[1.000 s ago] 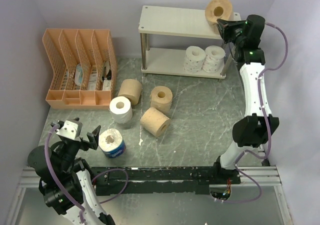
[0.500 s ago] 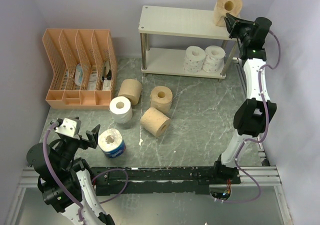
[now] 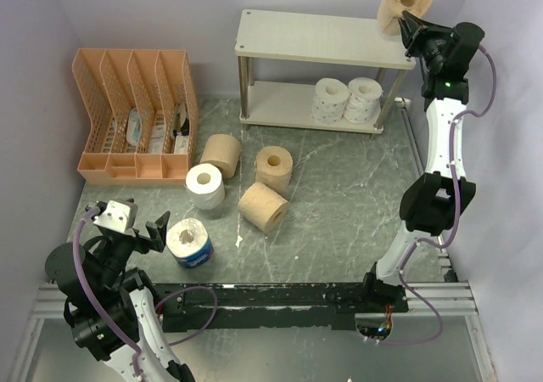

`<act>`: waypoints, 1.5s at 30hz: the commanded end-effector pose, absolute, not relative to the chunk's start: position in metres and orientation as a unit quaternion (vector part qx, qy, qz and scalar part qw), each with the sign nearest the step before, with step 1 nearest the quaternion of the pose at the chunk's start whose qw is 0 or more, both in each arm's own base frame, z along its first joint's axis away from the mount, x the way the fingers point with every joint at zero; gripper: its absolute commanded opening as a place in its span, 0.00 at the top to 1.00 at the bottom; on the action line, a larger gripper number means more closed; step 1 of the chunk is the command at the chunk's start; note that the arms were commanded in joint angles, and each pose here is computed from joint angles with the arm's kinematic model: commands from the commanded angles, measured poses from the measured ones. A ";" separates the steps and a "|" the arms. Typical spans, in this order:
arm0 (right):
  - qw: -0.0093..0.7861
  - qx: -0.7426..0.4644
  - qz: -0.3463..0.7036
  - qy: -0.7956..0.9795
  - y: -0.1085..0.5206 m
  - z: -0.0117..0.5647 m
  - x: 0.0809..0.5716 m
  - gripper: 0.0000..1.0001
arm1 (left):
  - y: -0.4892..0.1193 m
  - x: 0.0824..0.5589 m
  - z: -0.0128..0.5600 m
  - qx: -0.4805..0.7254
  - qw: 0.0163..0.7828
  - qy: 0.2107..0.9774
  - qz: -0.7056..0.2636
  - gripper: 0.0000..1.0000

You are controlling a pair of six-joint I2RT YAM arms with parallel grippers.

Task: Place and organize the paper towels onto the shelf

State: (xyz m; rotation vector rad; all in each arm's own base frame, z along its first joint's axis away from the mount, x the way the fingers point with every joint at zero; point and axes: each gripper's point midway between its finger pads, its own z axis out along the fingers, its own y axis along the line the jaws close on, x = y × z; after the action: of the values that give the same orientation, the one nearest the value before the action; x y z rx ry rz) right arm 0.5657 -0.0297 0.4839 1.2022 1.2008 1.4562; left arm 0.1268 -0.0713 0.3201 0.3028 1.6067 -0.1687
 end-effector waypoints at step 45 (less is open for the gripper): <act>0.528 0.119 0.364 0.758 0.160 0.318 0.378 0.00 | -0.067 0.146 0.319 0.136 0.650 0.738 -0.118 0.06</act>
State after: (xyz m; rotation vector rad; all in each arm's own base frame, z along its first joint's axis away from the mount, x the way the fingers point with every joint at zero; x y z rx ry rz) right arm 0.3570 0.1484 0.4369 0.3184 1.5605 1.0332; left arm 0.1395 -0.0657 0.3159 0.2835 1.6625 -0.2231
